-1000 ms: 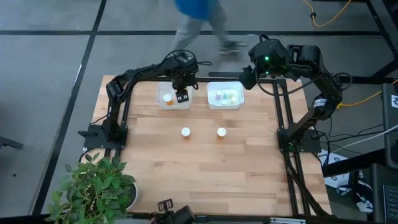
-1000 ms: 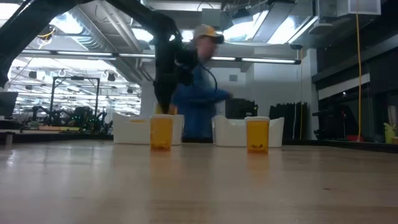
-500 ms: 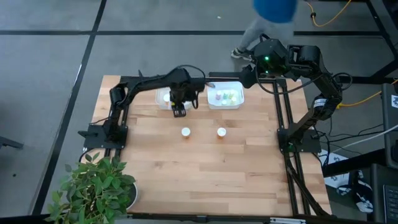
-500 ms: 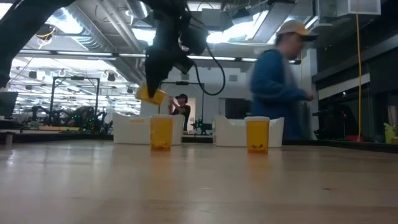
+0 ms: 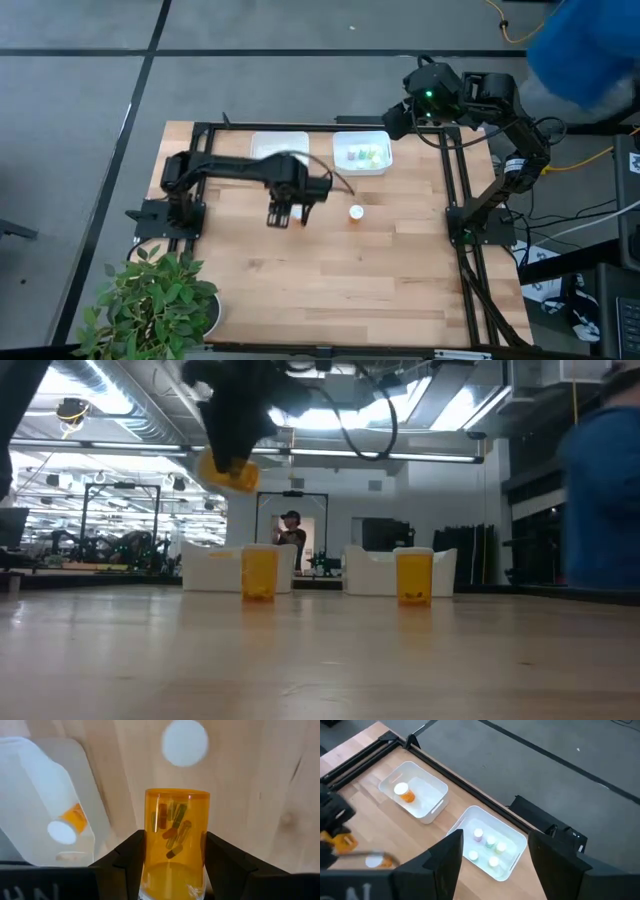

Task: Pick and place medicine bottles into bin by pill shape (circle, oval)
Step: Put the orange pill bottle into the left white bin

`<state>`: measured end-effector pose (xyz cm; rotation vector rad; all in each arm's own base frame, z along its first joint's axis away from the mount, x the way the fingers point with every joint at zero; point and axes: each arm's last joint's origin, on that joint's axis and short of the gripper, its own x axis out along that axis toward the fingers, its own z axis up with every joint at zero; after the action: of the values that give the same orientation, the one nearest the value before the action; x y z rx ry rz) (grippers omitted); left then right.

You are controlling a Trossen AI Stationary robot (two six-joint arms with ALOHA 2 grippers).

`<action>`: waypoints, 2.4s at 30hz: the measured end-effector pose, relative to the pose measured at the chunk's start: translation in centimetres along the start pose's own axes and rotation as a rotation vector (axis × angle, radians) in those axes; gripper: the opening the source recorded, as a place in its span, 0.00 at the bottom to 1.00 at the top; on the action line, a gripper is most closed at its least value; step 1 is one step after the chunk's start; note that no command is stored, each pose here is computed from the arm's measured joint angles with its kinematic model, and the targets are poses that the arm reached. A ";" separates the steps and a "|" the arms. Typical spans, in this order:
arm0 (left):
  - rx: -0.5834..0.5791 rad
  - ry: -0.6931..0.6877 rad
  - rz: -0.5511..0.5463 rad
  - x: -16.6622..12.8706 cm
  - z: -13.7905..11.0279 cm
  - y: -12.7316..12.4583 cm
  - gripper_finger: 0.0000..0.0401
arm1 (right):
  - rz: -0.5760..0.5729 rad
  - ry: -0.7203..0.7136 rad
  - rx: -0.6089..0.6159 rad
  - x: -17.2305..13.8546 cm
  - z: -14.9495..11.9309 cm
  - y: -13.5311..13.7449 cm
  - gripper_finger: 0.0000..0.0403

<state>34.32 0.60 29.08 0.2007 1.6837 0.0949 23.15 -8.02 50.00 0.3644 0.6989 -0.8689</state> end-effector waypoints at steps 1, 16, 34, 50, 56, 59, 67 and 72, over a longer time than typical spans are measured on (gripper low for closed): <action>0.022 0.003 0.015 0.0 0.0 -0.7 0.41 | 0.000 0.002 0.014 0.1 0.0 0.0 0.56; 0.156 0.098 0.044 2.4 -0.2 -8.0 0.41 | 0.005 0.016 0.078 0.5 0.0 0.4 0.56; -0.154 0.567 -0.233 10.4 -2.7 -13.3 0.41 | 0.073 0.043 -0.067 0.3 -0.3 0.9 0.56; -0.189 0.880 -0.311 14.7 -7.7 -14.9 0.41 | 0.073 0.042 -0.075 0.3 -0.3 0.9 0.56; -0.195 0.897 -0.315 15.1 -8.0 -14.8 0.41 | 0.074 0.042 -0.088 0.3 -0.2 0.9 0.56; -0.199 0.893 -0.317 15.2 -7.9 -14.7 0.41 | 0.074 0.042 -0.090 0.3 -0.3 0.9 0.56; -0.200 0.871 -0.311 15.4 -7.8 -14.6 0.41 | 0.074 0.042 -0.095 0.3 -0.2 0.9 0.56; -0.221 0.863 -0.318 15.5 -7.7 -14.6 0.44 | 0.074 0.041 -0.099 0.3 -0.2 0.9 0.56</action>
<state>23.89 -10.45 12.32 -0.3269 2.5185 0.1397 23.92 -7.49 49.64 0.3180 0.7596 -0.7556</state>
